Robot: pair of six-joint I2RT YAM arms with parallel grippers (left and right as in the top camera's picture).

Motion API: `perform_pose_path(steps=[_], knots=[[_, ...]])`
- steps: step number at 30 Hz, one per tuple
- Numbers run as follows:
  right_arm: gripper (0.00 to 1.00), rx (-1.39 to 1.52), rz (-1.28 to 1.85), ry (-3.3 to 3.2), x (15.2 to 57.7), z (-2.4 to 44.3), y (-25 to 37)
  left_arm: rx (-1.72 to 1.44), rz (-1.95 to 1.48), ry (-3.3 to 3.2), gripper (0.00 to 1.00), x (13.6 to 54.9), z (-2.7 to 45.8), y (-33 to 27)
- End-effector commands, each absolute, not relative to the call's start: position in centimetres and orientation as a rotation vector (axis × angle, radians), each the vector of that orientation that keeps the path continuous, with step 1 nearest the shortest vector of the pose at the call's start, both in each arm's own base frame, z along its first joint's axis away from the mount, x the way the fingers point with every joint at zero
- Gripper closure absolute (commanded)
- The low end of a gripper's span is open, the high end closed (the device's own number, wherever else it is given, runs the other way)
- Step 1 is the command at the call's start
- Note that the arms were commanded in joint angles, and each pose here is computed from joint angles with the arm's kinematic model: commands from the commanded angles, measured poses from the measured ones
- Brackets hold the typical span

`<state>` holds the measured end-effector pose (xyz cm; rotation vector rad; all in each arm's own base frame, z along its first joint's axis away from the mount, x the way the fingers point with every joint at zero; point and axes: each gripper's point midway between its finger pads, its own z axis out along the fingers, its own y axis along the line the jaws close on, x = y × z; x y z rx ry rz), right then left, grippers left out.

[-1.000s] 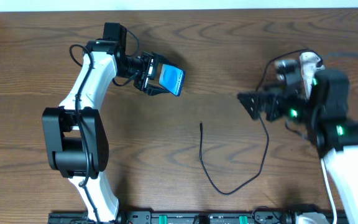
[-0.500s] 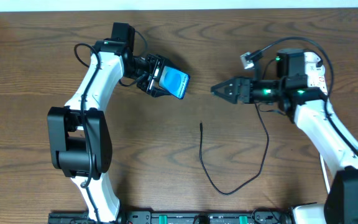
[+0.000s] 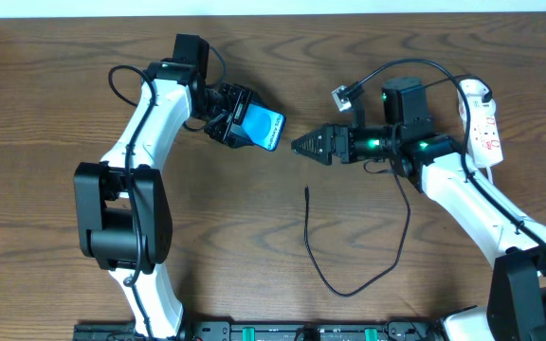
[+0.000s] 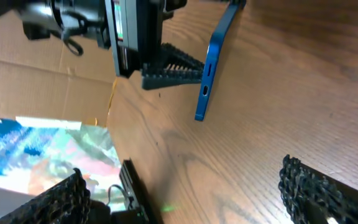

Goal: Plug charger to phone and switch on socket
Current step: 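Close the right gripper on the phone's edge beside the left gripper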

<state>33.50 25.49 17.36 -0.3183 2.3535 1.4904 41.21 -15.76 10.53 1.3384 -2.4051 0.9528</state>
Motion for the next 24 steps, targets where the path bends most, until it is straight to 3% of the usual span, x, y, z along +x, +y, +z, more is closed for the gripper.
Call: perform_pose_path(steps=[1, 11, 24], knots=[[0.05, -0.236, 1.514, 2.366, 34.0, 18.1, 25.8, 1.363, 0.996, -2.433, 0.93, 41.9, 12.6, -15.8], [0.07, -0.217, 1.485, 2.386, 33.8, 17.8, 27.0, 1.462, 0.974, -2.343, 0.93, 41.9, 12.7, -15.9], [0.11, -0.171, 1.334, 2.421, 34.2, 16.4, 27.9, 1.32, 1.004, -2.321, 0.93, 40.2, 13.4, -19.8]])
